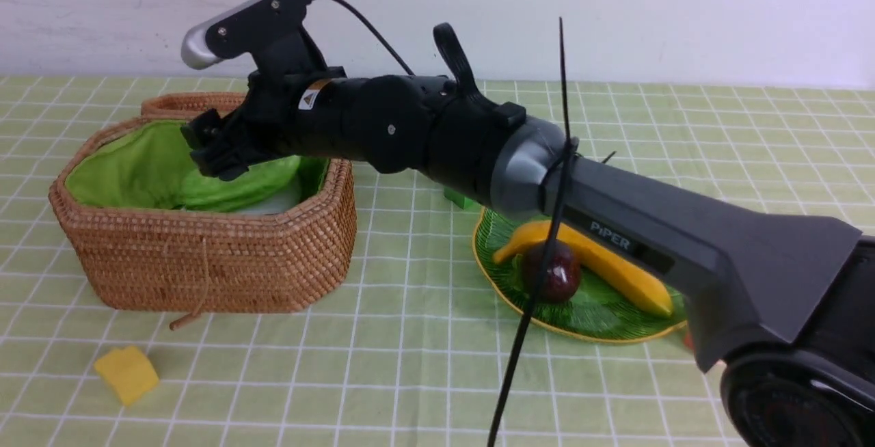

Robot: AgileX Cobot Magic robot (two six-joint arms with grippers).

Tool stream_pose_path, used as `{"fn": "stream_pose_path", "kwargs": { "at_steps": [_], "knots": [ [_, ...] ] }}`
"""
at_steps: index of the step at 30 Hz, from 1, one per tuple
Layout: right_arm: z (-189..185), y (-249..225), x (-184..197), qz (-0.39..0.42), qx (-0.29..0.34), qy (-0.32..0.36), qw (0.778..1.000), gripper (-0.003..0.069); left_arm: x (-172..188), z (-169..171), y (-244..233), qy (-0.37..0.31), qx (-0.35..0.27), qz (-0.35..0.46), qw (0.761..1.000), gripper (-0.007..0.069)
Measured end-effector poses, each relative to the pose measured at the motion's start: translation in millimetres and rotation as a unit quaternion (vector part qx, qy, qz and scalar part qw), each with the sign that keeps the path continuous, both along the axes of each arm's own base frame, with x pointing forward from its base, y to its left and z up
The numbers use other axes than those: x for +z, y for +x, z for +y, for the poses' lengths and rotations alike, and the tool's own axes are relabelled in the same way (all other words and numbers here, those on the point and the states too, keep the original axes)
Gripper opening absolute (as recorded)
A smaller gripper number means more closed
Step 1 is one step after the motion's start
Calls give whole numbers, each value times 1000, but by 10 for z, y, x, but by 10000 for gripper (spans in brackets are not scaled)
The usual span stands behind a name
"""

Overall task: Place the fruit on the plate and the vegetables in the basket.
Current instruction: Take a chayote with your right arm and place it on the basket on the left, then grab a tomato with your right arm and place it on the plate on the right.

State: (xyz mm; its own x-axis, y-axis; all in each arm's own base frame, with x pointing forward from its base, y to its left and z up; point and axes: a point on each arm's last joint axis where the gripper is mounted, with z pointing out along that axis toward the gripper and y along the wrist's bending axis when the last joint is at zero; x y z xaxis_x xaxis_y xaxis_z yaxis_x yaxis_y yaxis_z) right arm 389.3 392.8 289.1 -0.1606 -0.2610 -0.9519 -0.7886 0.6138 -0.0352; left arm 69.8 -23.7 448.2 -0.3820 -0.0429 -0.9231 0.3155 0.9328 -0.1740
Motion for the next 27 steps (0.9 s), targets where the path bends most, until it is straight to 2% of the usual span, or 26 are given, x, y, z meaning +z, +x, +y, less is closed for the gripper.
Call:
{"fn": "stream_pose_path", "kwargs": {
  "at_steps": [3, 6, 7, 8, 9, 11, 14, 17, 20, 27],
  "knots": [
    [-25, -66, 73, 15, 17, -16, 1000, 621, 0, -1, 0, 0, 0, 0, 1000, 48],
    [-154, -296, 363, 47, 64, -68, 994, 487, -2, -8, -4, -3, -4, 3, 1000, 50],
    [-175, -320, 416, 46, 67, -71, 994, 477, -2, -9, -5, -3, -5, 2, 1000, 50],
    [-298, -474, 607, 64, 86, -106, 989, 369, -5, -24, -12, -1, -15, 4, 1000, 50],
    [-339, -515, 683, 64, 88, -111, 988, 344, -6, -29, -15, 2, -19, 3, 1000, 50],
    [-517, -665, 911, 85, 86, -136, 983, 200, -12, -63, -34, 7, -44, 4, 999, 50],
    [-783, -794, 1136, 105, 62, -174, 977, 27, -26, -125, -76, 18, -91, 8, 996, 50],
    [-1015, -874, 1267, 130, 29, -207, 969, -14, -29, -185, -119, 20, -135, 8, 991, 50],
    [-1204, -942, 1381, 139, 2, -232, 963, -15, -22, -231, -152, 17, -167, 5, 986, 50],
    [-1834, -1002, 1636, 133, -88, -234, 959, -8, 3, -318, -226, 4, -230, -5, 973, 50]
  ]
}}
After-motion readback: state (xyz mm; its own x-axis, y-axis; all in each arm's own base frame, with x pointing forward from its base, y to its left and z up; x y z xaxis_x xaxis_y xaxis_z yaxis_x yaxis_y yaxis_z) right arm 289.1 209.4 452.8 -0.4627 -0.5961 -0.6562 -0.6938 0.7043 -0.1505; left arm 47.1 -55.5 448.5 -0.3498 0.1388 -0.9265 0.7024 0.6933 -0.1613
